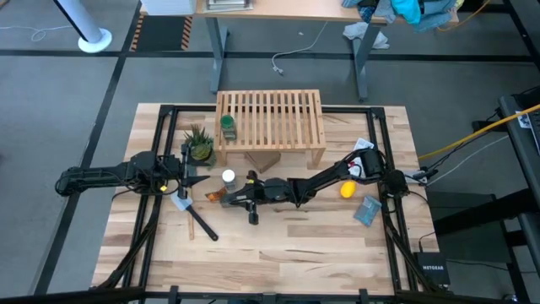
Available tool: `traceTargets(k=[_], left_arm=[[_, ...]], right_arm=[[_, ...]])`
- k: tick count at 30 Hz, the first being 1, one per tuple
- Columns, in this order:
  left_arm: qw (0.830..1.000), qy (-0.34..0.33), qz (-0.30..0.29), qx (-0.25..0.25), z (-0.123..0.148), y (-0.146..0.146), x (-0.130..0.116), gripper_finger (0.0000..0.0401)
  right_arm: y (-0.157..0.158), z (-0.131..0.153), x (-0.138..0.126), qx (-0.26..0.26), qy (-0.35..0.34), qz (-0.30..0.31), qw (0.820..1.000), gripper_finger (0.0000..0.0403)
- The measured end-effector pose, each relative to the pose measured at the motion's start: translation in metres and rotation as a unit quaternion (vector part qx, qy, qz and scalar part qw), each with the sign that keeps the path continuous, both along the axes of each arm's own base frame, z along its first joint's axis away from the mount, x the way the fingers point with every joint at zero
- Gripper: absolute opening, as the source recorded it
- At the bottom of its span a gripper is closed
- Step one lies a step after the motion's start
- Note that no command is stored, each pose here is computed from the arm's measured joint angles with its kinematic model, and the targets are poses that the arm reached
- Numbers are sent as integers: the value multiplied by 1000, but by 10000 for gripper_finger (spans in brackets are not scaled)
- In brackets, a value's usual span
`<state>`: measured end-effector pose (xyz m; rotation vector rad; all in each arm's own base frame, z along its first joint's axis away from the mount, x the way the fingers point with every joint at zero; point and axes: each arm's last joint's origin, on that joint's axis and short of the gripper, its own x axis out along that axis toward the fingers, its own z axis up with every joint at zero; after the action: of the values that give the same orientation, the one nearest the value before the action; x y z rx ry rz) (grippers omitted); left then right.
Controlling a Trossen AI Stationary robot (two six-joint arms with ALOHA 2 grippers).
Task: Shelf spices
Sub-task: Put the black seasoning can on the shelf
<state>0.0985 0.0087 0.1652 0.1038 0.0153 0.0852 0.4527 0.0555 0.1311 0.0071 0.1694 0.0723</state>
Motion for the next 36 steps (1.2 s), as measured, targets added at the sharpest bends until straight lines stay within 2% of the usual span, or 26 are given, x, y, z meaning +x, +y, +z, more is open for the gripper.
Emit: traceTargets(k=[5,9,14,19,25,30,36], left_arm=[[1000,0,0,0,0,0,0,180],[1000,0,0,0,0,0,0,180],[1000,0,0,0,0,0,0,180],[1000,0,0,0,0,0,0,180],[1000,0,0,0,0,0,0,180],[1000,0,0,0,0,0,0,180],[1000,0,0,0,0,0,0,180]], right_arm=[[-1,32,-3,-8,-33,-3,999,116],[-4,65,-11,-69,-44,-31,996,116],[-14,105,-29,-148,-13,-83,985,116],[-42,138,-45,-160,-5,-120,980,116],[-92,150,-53,-155,-7,-114,981,116],[-133,145,-59,-119,15,-99,988,116],[-161,141,-67,-99,36,-114,988,116]])
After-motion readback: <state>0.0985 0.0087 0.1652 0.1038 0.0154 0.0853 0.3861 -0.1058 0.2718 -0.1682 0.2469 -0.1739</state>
